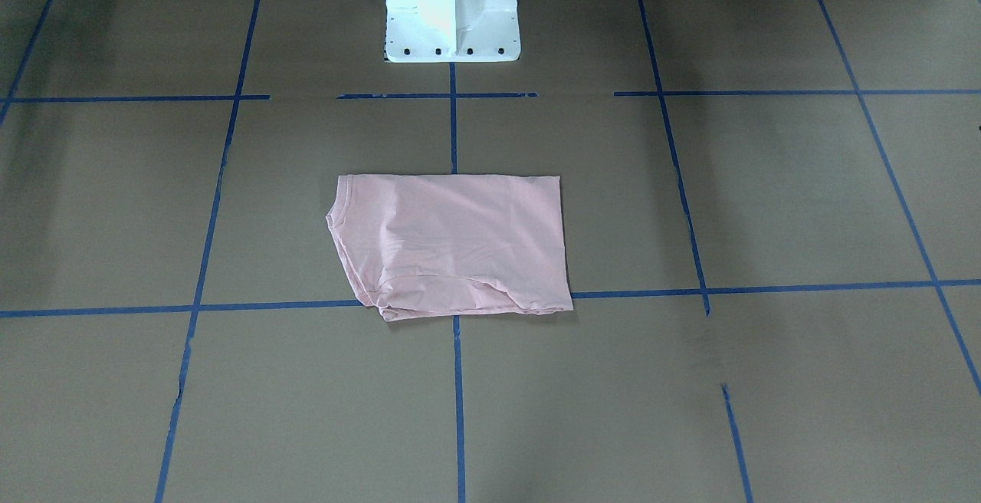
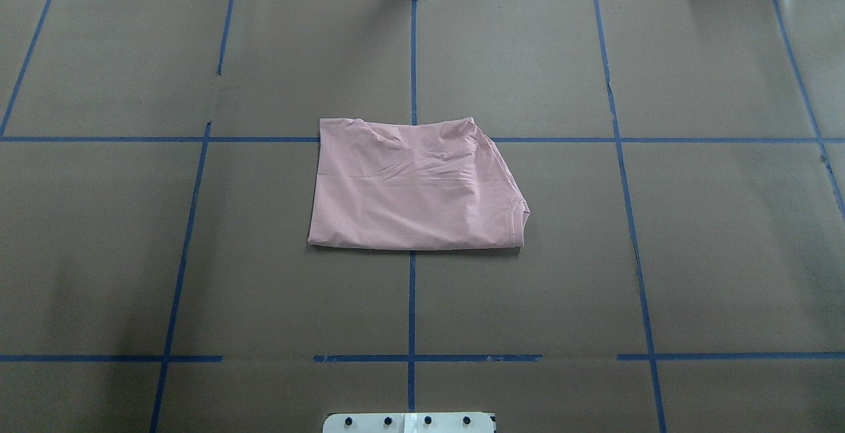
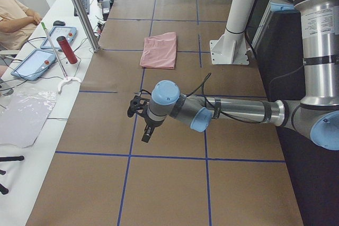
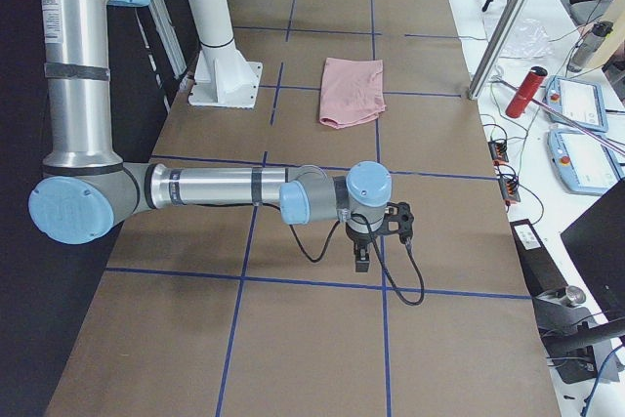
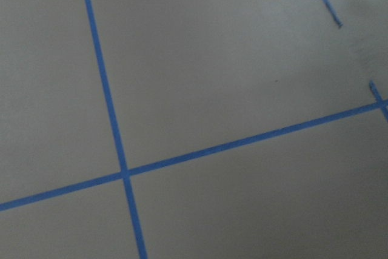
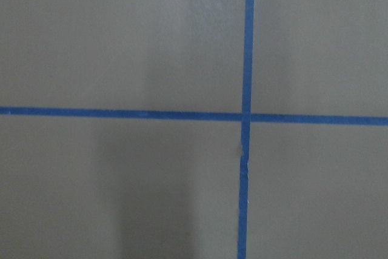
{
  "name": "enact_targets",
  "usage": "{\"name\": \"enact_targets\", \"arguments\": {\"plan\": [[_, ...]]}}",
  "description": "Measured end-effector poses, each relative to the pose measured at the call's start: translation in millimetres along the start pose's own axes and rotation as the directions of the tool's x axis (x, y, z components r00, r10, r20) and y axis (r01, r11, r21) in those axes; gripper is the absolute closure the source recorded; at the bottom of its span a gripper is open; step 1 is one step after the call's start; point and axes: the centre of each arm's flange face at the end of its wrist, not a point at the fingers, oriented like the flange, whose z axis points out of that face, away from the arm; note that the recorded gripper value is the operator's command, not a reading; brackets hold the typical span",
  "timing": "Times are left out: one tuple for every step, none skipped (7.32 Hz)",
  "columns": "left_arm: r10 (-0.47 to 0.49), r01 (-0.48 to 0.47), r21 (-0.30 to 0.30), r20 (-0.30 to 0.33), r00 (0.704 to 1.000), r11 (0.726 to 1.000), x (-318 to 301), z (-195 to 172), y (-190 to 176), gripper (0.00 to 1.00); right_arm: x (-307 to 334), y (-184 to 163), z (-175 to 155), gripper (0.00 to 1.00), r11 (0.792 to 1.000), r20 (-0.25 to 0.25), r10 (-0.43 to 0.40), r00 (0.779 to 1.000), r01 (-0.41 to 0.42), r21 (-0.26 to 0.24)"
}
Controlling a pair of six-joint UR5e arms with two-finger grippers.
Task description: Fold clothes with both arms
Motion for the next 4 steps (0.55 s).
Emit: {"name": "enact_targets", "arguments": {"plan": [[-0.045,0.046,-0.05,0.014,0.999,0.998,-10.3,-5.0,4.3,0.0,-3.6,8.4,-13.5,0.0,1.0,-0.001,0.001,1.0,-0.001,-0.004],[-0.071,0.073,-0.091,0.022,0.997,0.993,-14.1,-9.3,9.4,0.0,-9.4,11.8,-24.9,0.0,1.0,-0.002,0.003,1.0,-0.003,-0.005],[-0.078,0.08,-0.114,0.025,0.997,0.99,-16.5,-11.7,15.2,0.0,-13.4,12.6,-29.8,0.0,1.0,-0.002,0.003,1.0,-0.003,-0.008],[-0.092,0.095,-0.135,0.026,0.995,0.986,-18.3,-12.2,19.5,0.0,-18.0,13.4,-33.3,0.0,1.0,-0.003,0.003,1.0,-0.003,-0.011]]}}
